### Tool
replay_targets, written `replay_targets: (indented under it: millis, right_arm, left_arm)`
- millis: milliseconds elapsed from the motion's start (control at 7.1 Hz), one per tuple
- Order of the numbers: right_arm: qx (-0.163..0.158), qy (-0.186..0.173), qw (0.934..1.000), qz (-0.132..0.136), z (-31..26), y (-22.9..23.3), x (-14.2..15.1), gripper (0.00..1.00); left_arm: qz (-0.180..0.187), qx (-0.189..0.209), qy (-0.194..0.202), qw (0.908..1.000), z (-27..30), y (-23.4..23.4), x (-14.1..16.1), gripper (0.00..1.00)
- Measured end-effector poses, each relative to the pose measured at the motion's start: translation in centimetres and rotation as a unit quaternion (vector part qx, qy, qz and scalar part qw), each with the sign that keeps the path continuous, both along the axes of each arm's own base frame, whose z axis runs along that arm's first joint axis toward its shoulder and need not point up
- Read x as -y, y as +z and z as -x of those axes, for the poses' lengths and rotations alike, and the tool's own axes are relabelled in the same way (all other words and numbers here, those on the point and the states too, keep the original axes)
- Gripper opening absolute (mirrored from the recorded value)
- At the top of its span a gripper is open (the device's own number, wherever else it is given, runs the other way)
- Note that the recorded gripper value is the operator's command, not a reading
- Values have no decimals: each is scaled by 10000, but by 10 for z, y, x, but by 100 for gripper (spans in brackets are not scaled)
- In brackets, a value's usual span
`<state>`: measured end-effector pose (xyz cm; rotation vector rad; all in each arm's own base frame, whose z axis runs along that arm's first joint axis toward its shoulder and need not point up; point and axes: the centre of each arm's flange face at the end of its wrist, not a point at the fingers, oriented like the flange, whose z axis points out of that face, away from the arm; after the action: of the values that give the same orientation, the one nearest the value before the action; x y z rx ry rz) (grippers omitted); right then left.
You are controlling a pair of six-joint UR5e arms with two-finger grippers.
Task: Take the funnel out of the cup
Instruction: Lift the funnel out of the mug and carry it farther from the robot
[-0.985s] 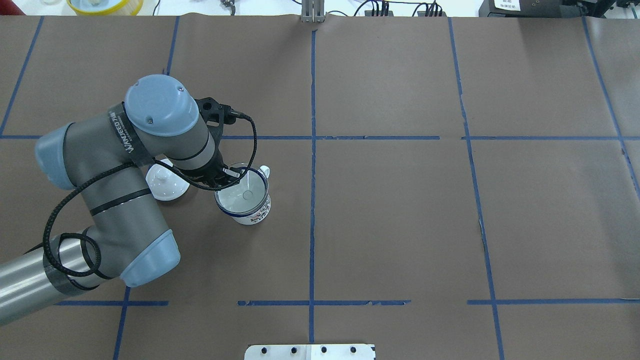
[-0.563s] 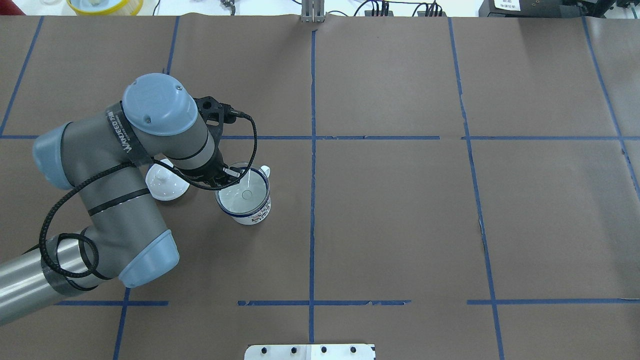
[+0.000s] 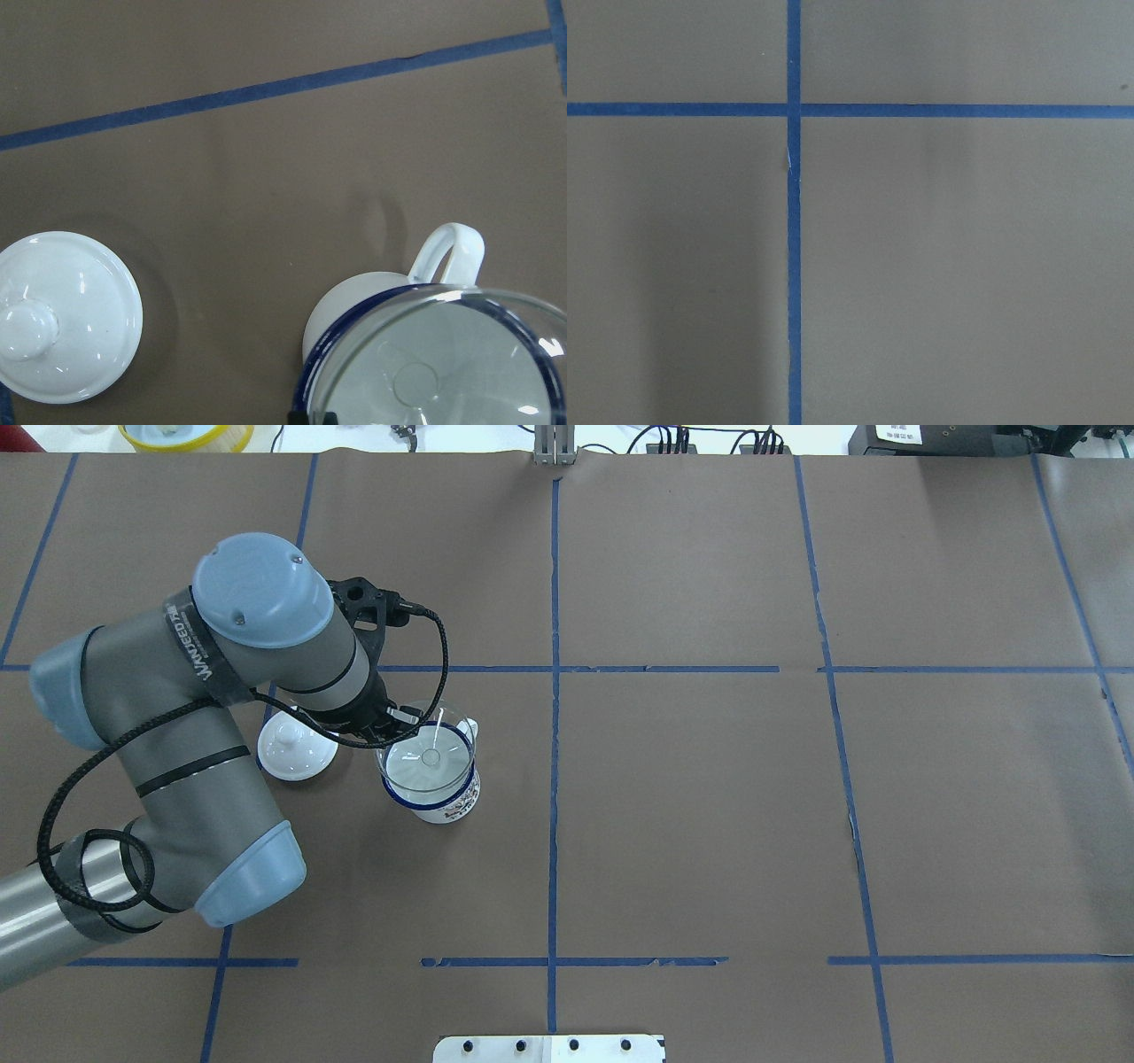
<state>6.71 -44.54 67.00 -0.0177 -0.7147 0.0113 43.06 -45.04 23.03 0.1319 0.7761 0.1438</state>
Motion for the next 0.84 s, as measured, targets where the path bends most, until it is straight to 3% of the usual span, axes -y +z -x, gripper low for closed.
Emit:
replay_targets:
  millis: [422,845]
  right_arm:
    - [0,0,10000,0,0,0,0,100]
    - [0,0,10000,3,0,0,0,100]
  left_arm:
    - [-34,-95,39,9999,53,-25,11,0]
    - [43,-467,-54,9989,107,-56,17,0]
